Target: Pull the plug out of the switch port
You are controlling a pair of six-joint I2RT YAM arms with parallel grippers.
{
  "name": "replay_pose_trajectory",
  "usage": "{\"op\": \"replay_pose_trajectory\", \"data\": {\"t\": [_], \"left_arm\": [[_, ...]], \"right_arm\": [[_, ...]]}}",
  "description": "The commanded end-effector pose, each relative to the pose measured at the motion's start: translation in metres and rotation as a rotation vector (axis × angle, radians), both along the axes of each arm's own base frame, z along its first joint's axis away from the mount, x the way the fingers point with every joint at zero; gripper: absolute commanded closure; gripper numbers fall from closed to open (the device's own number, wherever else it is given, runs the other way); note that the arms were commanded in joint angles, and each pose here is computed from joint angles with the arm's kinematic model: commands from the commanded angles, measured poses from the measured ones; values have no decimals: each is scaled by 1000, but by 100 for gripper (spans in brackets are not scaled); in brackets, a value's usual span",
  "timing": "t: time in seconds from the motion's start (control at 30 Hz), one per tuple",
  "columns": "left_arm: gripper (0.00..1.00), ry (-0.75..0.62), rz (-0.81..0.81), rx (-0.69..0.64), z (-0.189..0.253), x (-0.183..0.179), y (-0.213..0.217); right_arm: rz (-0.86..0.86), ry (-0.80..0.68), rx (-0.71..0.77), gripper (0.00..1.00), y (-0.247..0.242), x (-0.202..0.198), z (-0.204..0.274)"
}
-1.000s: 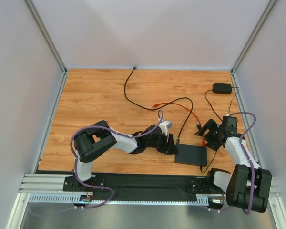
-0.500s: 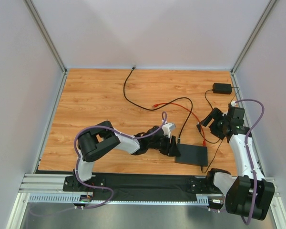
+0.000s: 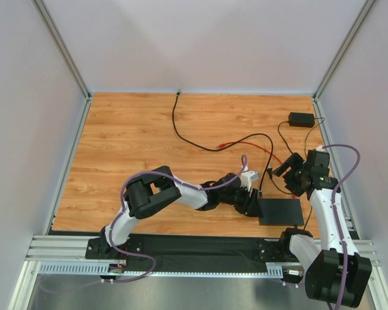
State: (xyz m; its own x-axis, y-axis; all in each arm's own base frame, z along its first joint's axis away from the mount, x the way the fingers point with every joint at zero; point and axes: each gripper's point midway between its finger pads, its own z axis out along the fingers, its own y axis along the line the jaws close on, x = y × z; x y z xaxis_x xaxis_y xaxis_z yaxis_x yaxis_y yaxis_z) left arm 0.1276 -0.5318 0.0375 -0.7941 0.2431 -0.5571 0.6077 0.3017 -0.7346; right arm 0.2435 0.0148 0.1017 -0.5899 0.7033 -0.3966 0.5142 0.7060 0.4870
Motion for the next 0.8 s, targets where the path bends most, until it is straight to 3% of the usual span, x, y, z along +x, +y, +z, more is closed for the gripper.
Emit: {"op": "replay_pose_trajectory", "data": {"t": [0.0,0.17,0.23,0.33,0.4,0.6,0.77], "left_arm": [[49,-58,32,-47,20,2,9],[41,-167,81,-32,66,10,34],[38,-176,93,22,72,14,41],[38,-171,85,11,94,30,41],[40,-147,91,-30,105,48,39],[44,-84,40,-58,112,82,13],[40,-39,2,-100,89,74,7]], "right_arm": [[-122,66,-44,25,-16,-9,-10],[-226,148,-98,28,-32,-23,-20],[-236,161,-108,35,-33,-29,-20],[-297,179,-112,69,-37,-36,-19],[-316,209,-112,78,-37,-43,-17],[-238,220,-116,77,-31,-49,-11],[-13,128,21,68,6,-32,14]]}}
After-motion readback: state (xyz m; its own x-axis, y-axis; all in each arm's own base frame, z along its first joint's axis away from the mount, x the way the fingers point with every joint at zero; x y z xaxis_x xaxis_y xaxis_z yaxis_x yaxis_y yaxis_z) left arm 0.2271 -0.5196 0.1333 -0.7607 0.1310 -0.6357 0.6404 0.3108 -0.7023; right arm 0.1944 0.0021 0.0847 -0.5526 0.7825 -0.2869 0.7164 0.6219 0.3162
